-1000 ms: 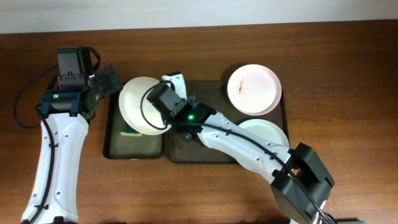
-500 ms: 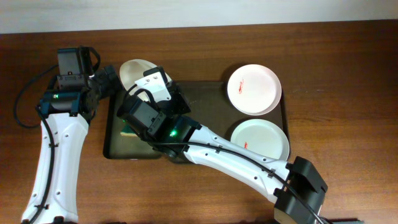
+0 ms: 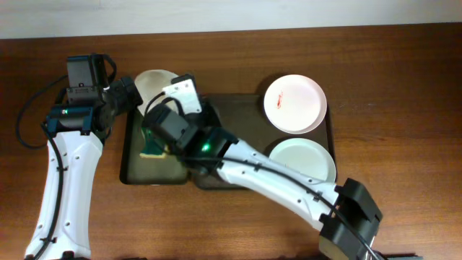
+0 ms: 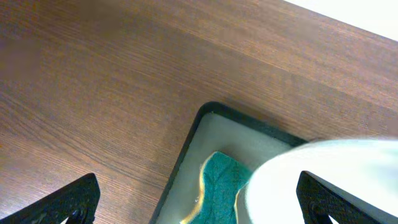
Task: Clean dirty plates on tray and stack at the side
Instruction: 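Carry the white plate to the table right of the brown tray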
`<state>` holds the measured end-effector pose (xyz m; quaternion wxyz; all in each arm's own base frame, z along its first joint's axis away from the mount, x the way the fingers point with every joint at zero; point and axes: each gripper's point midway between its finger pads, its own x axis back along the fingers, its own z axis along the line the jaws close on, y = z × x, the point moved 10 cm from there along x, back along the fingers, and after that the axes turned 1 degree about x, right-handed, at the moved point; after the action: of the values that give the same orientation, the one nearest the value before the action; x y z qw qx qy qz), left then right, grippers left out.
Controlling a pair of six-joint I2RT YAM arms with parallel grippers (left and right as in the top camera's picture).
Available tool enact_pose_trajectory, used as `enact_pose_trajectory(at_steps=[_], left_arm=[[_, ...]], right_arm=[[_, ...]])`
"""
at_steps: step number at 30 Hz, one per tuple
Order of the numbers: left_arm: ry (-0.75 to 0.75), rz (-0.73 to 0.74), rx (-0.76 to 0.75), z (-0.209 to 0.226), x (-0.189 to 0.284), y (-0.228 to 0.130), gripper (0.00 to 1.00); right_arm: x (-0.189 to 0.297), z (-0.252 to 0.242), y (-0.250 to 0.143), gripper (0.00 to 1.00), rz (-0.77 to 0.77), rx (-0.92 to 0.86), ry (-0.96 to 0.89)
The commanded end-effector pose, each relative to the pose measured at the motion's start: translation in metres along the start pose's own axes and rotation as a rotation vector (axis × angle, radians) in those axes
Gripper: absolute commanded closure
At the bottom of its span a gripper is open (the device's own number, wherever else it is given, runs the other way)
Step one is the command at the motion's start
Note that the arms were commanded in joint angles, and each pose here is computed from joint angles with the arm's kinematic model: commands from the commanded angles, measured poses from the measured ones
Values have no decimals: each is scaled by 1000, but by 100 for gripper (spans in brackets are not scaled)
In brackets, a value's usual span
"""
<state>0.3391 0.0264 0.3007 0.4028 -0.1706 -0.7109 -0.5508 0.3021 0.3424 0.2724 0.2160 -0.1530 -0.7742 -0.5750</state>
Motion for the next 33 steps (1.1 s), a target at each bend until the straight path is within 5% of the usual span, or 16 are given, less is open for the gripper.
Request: enact_pose_trajectory(at_steps=[1,8,14,20,24,33], left_arm=[[6,4,-1,1,-2,0,1],[6,4,-1,1,-2,0,1],[6,4,-1,1,-2,0,1],[6,4,-1,1,-2,0,1],[6,4,-1,1,-2,0,1],[6,4,-1,1,-2,0,1]], right_arm=[[-21,-27,5,96,175,-213,223],[-81,-150,-11,96,537,-454,708],[-88,-367,-91,96,732,-815,419],[-40,-490,-167,96,778,-1061,136],[-23,-525,-208,96,802,-1132,-33],[-53,-493,-278,91,853,-1210,-114]])
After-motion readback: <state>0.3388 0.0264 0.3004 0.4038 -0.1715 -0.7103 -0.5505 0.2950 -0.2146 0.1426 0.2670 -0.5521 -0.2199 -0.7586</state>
